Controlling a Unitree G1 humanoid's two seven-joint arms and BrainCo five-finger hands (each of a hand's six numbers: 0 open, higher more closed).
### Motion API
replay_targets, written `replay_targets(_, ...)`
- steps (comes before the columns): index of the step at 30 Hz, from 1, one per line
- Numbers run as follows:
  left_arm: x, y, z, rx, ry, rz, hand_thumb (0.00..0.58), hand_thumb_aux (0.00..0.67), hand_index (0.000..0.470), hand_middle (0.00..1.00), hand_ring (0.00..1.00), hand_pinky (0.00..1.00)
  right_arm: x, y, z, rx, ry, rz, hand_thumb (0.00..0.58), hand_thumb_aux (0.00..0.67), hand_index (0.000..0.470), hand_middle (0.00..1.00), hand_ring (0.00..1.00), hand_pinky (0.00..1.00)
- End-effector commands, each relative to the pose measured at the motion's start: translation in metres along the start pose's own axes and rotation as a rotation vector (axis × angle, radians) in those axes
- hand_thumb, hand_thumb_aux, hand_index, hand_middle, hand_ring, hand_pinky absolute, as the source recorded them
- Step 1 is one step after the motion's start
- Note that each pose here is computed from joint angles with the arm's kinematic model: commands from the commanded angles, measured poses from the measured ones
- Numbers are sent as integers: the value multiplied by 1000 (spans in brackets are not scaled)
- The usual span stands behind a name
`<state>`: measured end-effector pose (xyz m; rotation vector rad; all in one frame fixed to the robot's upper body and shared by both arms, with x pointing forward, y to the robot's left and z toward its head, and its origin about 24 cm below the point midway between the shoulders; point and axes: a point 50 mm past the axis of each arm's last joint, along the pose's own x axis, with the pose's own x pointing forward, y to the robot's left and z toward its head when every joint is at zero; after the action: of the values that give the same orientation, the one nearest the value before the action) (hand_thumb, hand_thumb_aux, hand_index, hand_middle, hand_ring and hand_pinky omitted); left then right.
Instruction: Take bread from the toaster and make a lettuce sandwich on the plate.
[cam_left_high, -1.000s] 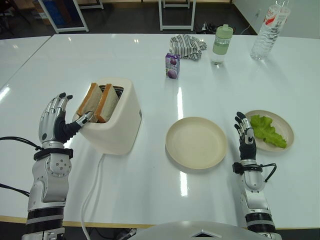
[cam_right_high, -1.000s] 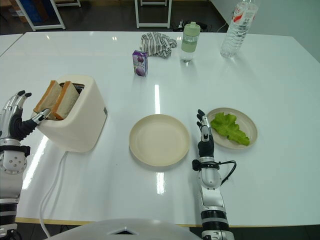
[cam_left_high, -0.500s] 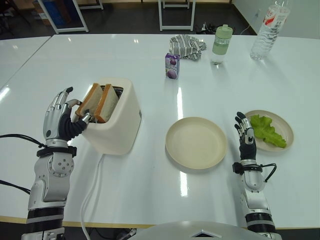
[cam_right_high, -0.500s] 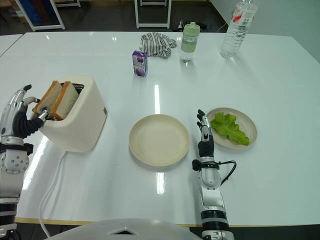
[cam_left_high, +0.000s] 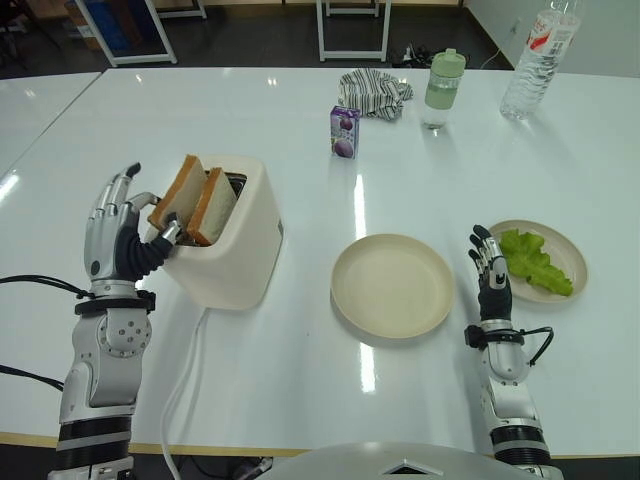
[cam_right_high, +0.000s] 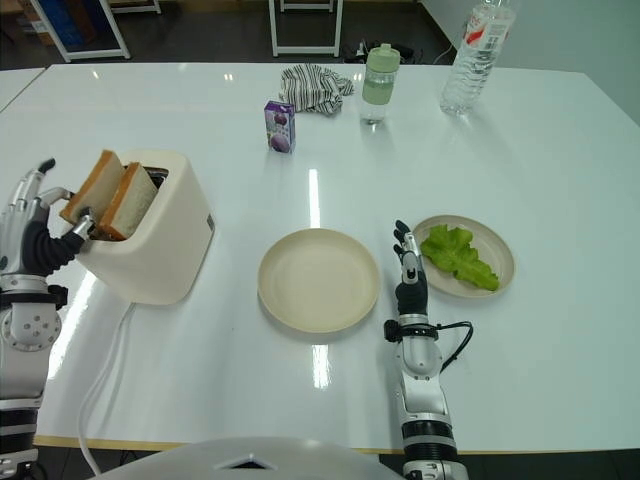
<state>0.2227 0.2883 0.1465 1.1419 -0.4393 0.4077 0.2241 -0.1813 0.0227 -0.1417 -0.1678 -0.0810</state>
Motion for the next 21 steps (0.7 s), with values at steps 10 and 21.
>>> replay_targets(10, 1, 37, 85, -266, -451, 376, 580, 670, 470, 1000, 1000, 1000, 0, 3, -5, 0, 29, 4, 0, 0, 0, 0, 0, 0)
replay_targets(21, -2, -42, 147, -848, -361, 30, 580, 670, 470, 1000, 1000, 1000, 0, -2, -6, -7, 33, -11, 0, 0, 0, 0, 0, 0)
